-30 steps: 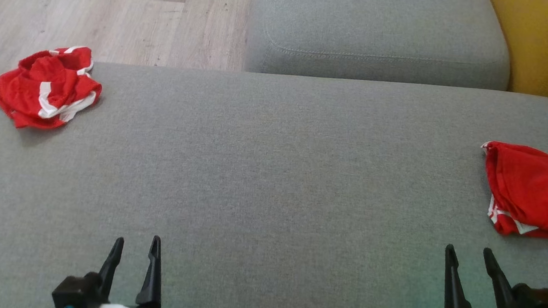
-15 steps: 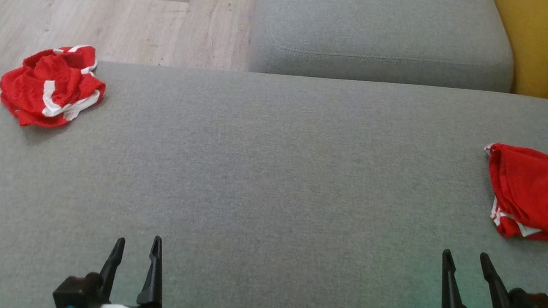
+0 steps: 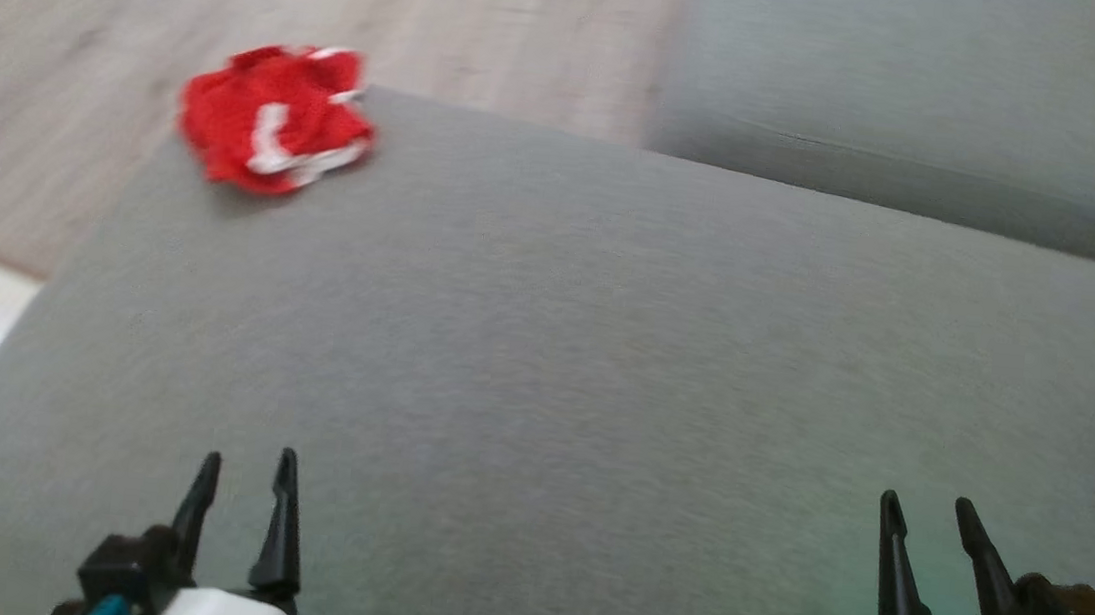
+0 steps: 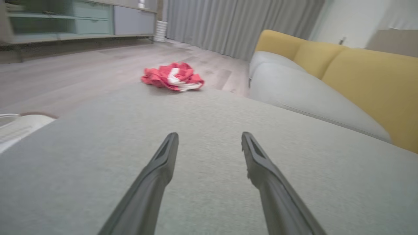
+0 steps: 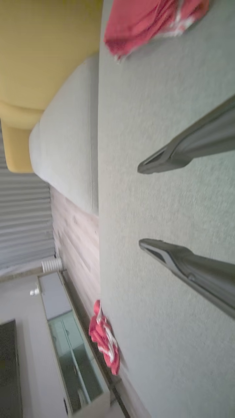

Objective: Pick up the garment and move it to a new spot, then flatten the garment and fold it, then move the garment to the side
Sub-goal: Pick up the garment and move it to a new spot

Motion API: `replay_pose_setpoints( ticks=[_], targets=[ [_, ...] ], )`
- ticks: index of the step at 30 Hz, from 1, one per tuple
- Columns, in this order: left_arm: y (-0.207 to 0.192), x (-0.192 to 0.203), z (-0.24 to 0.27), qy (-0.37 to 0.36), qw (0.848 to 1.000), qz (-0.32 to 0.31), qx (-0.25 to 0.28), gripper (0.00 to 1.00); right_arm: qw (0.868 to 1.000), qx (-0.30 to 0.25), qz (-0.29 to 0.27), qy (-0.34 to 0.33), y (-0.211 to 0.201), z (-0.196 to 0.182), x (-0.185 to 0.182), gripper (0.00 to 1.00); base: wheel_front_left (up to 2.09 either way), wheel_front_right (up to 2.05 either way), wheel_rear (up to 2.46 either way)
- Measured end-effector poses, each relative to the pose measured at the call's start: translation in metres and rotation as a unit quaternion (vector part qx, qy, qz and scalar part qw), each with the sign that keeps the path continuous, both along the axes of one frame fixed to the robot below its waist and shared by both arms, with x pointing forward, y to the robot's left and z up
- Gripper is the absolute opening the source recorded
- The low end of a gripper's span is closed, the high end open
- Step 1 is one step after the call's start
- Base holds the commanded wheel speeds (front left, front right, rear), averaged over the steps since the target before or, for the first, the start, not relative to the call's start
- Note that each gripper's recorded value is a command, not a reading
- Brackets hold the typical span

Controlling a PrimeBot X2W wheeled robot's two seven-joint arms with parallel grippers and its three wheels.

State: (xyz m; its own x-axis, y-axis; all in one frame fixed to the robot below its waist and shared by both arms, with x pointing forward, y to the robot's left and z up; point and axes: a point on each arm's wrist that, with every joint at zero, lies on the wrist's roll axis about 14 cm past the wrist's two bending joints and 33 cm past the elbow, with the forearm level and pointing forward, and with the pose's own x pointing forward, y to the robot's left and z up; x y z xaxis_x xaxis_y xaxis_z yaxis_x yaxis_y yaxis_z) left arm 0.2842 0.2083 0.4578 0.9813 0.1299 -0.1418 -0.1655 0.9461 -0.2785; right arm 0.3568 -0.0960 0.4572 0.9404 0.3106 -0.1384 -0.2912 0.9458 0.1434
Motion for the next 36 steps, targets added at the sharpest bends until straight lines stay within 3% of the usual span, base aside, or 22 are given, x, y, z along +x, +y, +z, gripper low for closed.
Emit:
replay_pose_setpoints(
  ticks=[12,24,30,36],
  targets=[
    [0.08,-0.059,0.005,0.002,0.987,0.158,0.012,1.0,0.989,0.008,0.15,-0.001,0.104,0.0,0.018,1.0,0.0,0.0,0.0],
    [0.105,-0.07,0.016,-0.003,0.98,0.195,0.025,1.0,0.984,0.009,0.177,0.004,0.126,-0.003,0.028,1.0,0.0,0.0,0.0],
    [0.167,-0.028,0.092,-0.067,0.971,0.198,0.117,1.0,0.985,-0.007,0.174,-0.022,0.129,0.012,0.055,1.0,0.0,0.0,0.0],
    [0.198,0.073,0.163,-0.071,0.967,0.123,0.213,1.0,0.989,-0.018,0.134,-0.052,0.112,0.027,0.104,1.0,0.0,0.0,0.0]
  ],
)
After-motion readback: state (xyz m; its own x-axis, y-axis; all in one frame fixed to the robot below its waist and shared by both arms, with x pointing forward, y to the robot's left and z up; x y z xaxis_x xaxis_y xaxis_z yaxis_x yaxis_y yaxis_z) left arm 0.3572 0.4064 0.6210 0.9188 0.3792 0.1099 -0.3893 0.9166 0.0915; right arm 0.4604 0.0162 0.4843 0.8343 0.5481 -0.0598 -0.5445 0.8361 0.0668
